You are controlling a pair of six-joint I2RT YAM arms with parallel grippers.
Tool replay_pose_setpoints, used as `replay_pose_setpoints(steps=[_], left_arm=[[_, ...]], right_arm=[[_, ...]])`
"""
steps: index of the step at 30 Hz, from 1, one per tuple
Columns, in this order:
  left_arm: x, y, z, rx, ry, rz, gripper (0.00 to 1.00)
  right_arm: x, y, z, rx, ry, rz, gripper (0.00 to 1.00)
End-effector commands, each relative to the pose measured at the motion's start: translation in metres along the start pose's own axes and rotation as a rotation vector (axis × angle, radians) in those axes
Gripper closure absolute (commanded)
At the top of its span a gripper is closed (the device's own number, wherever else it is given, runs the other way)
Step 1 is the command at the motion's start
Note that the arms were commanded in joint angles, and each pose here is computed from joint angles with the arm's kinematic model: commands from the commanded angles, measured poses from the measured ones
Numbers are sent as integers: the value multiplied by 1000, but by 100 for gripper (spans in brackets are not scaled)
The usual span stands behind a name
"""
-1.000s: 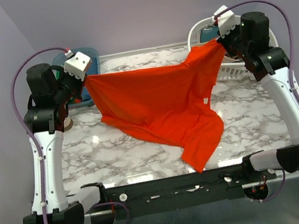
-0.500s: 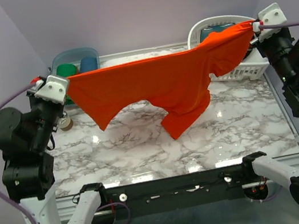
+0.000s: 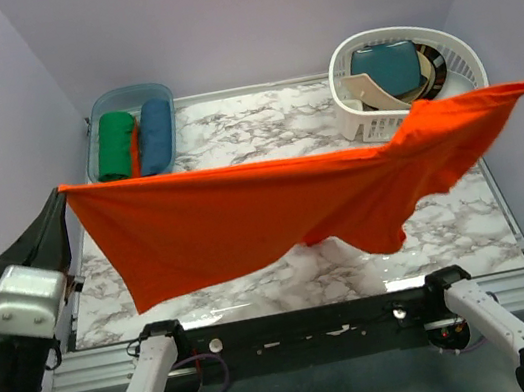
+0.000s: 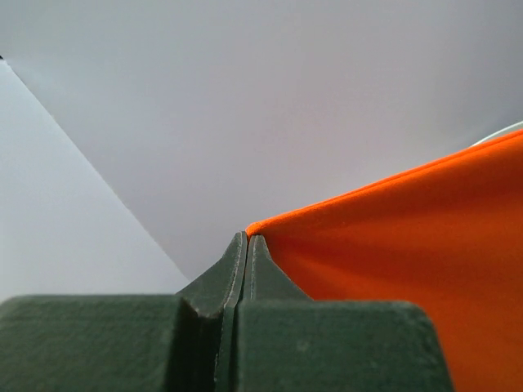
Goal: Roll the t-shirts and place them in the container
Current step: Flatten out the T-shirt at the center of the board.
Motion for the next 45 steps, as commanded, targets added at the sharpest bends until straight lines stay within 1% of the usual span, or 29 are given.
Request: replay_pose_setpoints(steps=[1,5,7,9,14,15,16,17,18,19,22,24,25,26,27,28,29,30,31,33,34,36,37,38,39,40,42,44,45], left_arm=[[-24,-40,-20,6,34,-102,100],[-32,-81,-24,33,-16,-233,100],[-32,-97,-28,55,-19,-292,100],[-22,-99,-30,37,-15,-290,100],[16,-74,-27,2,31,-221,100],[30,-50,-22,-23,35,-164,100],[37,-39,-20,-30,44,-140,100],[44,-24,-19,-41,56,-108,100],[54,8,-17,-71,85,-39,100],[58,25,-15,-69,94,-3,100],[69,101,-17,-167,164,173,100],[71,142,-17,-188,191,261,100],[67,185,-24,-252,217,350,100],[65,208,-28,-269,230,391,100],[62,255,-35,-343,240,486,100],[61,282,-35,-353,215,555,100],[61,302,-50,-360,275,598,100],[56,347,-66,-375,323,699,100],[63,368,-69,-353,328,720,100],[69,405,-84,-324,372,790,100],[79,438,-88,-345,375,832,100],[93,469,-88,-357,362,885,100],[109,493,-84,-367,354,927,100],[116,506,-80,-369,340,951,100],[120,533,-80,-381,329,1019,100],[140,533,-67,-359,304,1000,100],[150,555,-62,-351,284,1035,100],[167,558,-51,-317,256,1016,100],[170,561,-47,-311,244,1020,100]], right_arm=[[-36,-40,-13,-129,-5,-120,99],[-64,-82,-51,-171,129,-201,99],[-64,-93,-65,-185,179,-233,99],[-66,-105,-77,-198,232,-264,99],[-24,-78,-64,-179,183,-221,99],[-18,-74,-60,-186,185,-230,99],[10,-39,-29,-166,91,-176,99],[10,-32,-18,-175,71,-177,99],[20,-17,-3,-169,35,-164,99],[36,15,31,-145,-55,-121,99],[50,55,83,-67,-189,-86,100],[62,102,139,1,-336,-20,99],[65,114,162,31,-402,-22,99],[68,127,181,67,-449,-7,99],[73,156,215,117,-540,44,99],[77,170,235,144,-601,59,99],[81,182,251,162,-639,80,99],[86,197,267,174,-664,103,99],[95,226,295,201,-728,165,99],[111,254,320,195,-760,218,99],[125,283,340,201,-790,295,99],[140,314,364,203,-837,383,100],[174,316,346,165,-778,394,99],[177,354,380,186,-840,488,99],[188,364,382,178,-838,526,100],[198,378,387,172,-835,561,99],[227,405,393,130,-804,605,100],[255,409,383,100,-746,594,100],[255,424,399,102,-771,622,99]])
Point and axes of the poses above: each gripper's point midway between its finger pads, its own x axis out along the fingers, its own z axis along the line the jaws close on, y = z × x, the point moved 2 cm from there along -x, back along the fingers, and after that the axes turned 5 degrees about -x, right-handed, at the moved point
